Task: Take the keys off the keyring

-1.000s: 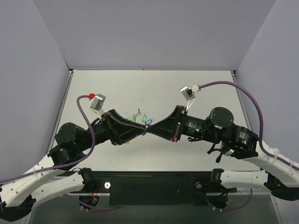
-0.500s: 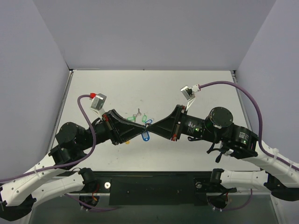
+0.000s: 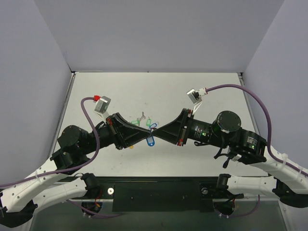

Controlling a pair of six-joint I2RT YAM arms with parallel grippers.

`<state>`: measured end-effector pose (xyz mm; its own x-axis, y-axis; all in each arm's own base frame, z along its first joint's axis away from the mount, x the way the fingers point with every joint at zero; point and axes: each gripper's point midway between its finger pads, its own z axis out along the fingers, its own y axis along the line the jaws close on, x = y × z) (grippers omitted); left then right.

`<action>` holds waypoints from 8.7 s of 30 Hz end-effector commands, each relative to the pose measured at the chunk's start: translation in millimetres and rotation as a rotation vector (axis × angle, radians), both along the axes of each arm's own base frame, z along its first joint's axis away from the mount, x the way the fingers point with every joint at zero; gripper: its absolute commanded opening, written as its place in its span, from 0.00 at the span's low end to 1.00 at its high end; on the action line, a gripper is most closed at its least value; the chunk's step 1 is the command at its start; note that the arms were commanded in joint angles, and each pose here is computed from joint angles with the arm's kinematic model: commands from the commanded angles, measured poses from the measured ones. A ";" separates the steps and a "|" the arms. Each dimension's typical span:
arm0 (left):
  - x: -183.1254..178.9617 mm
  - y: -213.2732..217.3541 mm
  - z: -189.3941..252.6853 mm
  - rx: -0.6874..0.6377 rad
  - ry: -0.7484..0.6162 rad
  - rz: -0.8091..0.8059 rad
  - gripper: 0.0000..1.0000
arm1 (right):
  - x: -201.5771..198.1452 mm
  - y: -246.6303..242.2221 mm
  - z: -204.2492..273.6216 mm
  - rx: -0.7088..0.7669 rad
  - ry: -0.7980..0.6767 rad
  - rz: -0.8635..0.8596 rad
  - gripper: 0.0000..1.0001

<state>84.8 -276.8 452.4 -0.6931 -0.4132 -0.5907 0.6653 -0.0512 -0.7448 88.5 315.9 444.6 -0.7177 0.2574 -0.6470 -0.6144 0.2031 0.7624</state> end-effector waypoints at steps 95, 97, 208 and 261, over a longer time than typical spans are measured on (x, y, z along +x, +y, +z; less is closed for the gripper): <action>-78.6 8.1 -13.5 0.390 -0.167 -0.464 0.00 | -81.9 -13.0 -36.0 -0.127 -0.021 0.455 0.00; -78.0 5.5 -16.2 0.408 -0.168 -0.479 0.00 | -83.5 -13.9 -37.2 -0.131 -0.022 0.463 0.00; -38.1 3.3 2.2 -0.065 -0.063 -0.176 0.29 | -32.0 -7.5 8.7 -0.008 -0.021 0.150 0.00; -59.9 -4.0 -28.6 0.167 -0.067 -0.324 0.00 | -52.1 -13.3 -9.3 -0.119 -0.004 0.265 0.00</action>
